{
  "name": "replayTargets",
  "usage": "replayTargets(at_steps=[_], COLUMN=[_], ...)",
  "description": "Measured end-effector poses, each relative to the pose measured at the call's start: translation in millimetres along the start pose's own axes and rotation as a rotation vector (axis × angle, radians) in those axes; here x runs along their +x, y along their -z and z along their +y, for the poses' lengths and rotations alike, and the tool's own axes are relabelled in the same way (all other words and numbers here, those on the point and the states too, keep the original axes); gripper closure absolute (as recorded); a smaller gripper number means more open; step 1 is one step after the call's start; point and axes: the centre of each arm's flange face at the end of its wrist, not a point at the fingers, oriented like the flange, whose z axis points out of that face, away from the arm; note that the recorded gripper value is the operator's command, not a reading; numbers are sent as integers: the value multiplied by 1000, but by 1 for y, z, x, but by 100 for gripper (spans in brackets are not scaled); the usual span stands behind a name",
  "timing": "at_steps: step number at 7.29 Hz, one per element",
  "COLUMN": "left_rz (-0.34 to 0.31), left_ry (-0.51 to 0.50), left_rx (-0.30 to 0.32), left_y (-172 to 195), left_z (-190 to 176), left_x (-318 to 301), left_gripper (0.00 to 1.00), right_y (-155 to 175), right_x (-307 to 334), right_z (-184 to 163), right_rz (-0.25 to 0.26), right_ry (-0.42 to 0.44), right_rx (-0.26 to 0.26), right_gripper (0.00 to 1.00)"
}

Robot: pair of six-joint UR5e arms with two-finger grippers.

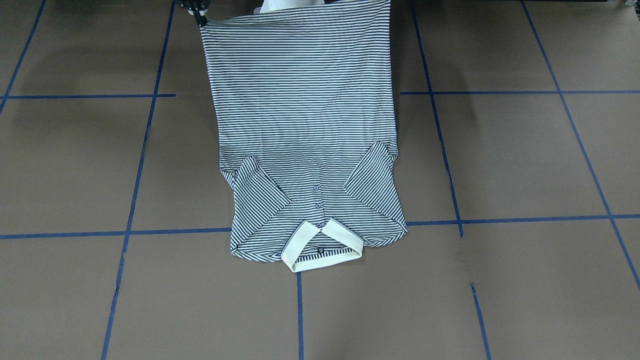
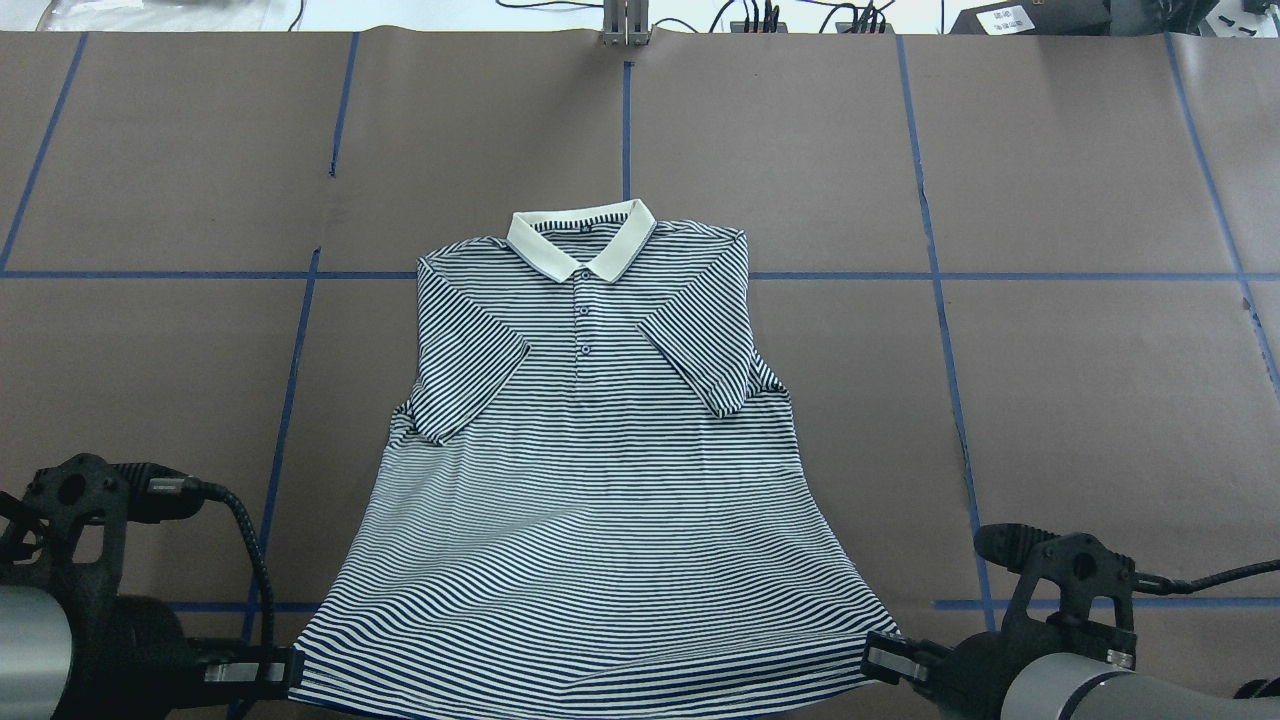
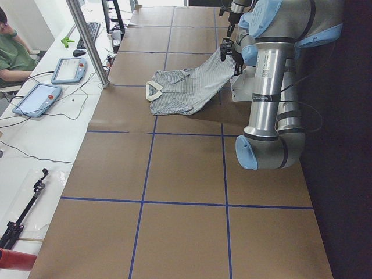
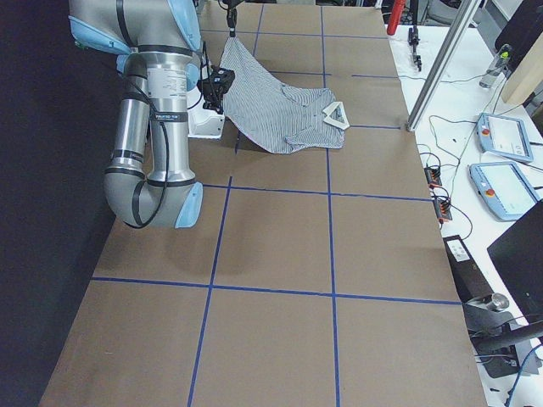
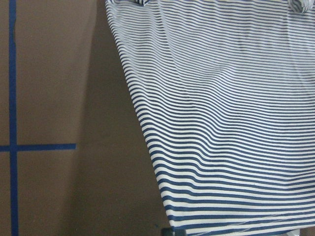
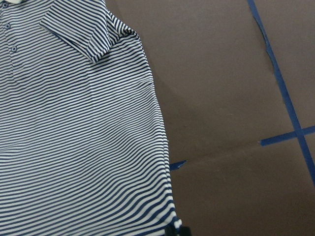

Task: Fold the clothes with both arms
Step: 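Lift the hem with both grippers and fold it toward the collar, then release the hem and raise both grippers away from the shirt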

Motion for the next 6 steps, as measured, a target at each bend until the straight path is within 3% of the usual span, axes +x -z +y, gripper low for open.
replayTargets(at_steps=[1,3,6], left_rz=[-24,-82,-181], left_ry=[-20,-83,-98], left_rx=[6,89,206], left_y=[-9,-34,-47], left_z=[-8,-61,-153], left_x=[7,23,22], left_gripper=[100,100,100], right_y=[5,-15,-63], right_x=[-4,-50,-114], right_z=[-5,-47,-167], right_rz=[4,-1,58], right_ry=[0,15,-11], right_rx=[-2,36,114], right_gripper=[100,100,100])
